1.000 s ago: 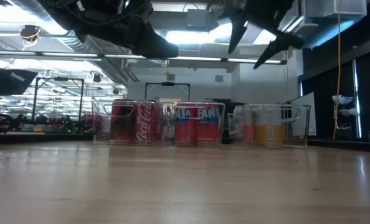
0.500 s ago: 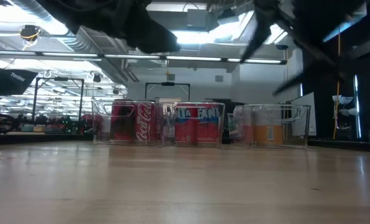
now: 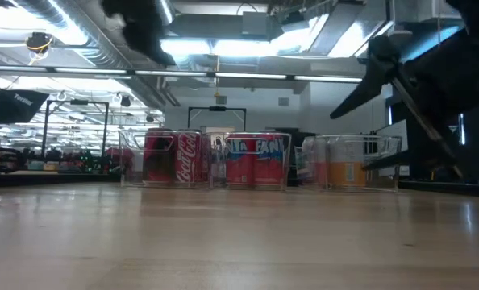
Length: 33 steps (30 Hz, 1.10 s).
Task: Sort soda cans
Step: Put the white soda can into the right transparent bin
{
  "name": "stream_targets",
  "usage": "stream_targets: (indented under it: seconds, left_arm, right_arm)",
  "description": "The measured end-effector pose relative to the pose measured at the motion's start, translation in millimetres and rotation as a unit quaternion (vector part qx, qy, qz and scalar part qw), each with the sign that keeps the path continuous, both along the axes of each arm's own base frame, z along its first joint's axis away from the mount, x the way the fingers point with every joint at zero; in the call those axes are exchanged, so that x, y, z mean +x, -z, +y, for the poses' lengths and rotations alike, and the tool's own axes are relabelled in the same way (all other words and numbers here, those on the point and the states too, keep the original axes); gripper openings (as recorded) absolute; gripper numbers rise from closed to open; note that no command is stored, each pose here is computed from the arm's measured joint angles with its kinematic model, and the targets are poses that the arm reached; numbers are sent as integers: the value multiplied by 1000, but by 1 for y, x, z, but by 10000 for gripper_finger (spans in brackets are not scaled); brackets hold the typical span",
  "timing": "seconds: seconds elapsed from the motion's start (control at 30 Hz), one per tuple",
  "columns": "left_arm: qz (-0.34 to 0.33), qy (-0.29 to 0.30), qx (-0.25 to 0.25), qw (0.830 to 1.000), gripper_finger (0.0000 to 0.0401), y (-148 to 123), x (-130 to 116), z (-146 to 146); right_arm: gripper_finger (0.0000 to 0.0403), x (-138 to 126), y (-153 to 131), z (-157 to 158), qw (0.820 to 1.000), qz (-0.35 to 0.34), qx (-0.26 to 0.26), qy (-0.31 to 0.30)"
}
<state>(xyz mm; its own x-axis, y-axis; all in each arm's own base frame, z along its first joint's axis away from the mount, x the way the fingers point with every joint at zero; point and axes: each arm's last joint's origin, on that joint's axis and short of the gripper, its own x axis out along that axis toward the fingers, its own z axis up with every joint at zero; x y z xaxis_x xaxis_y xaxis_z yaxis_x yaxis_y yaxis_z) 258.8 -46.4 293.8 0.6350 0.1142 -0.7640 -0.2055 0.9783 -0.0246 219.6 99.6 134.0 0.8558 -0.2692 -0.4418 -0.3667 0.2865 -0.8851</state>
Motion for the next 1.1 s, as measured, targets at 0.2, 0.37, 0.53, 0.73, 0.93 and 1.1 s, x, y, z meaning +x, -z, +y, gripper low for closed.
stream_targets:
  seconds: [0.2,0.37,0.53,0.73,0.93,1.1]
  left_arm:
    - [120,-111,-98,982,347,-7,-29,-19]
    - [211,-195,-181,941,347,-2,-52,-41]
    - [276,-267,-226,895,347,2,-71,-60]
    - [316,-333,-227,859,347,2,-92,-78]
    - [322,-360,-230,845,347,3,-111,-99]
    - [325,-372,-229,839,347,3,-129,-116]
  right_arm:
    - [356,-8,7,-7,999,-15,-23,38]
    - [356,-7,6,-6,999,-14,-34,32]
    - [356,-7,6,-6,999,-11,-46,27]
    - [356,-6,4,-6,998,-19,-48,23]
    - [356,-6,4,-4,1000,-19,-18,9]
    - [356,-6,5,-2,1000,-15,8,-14]
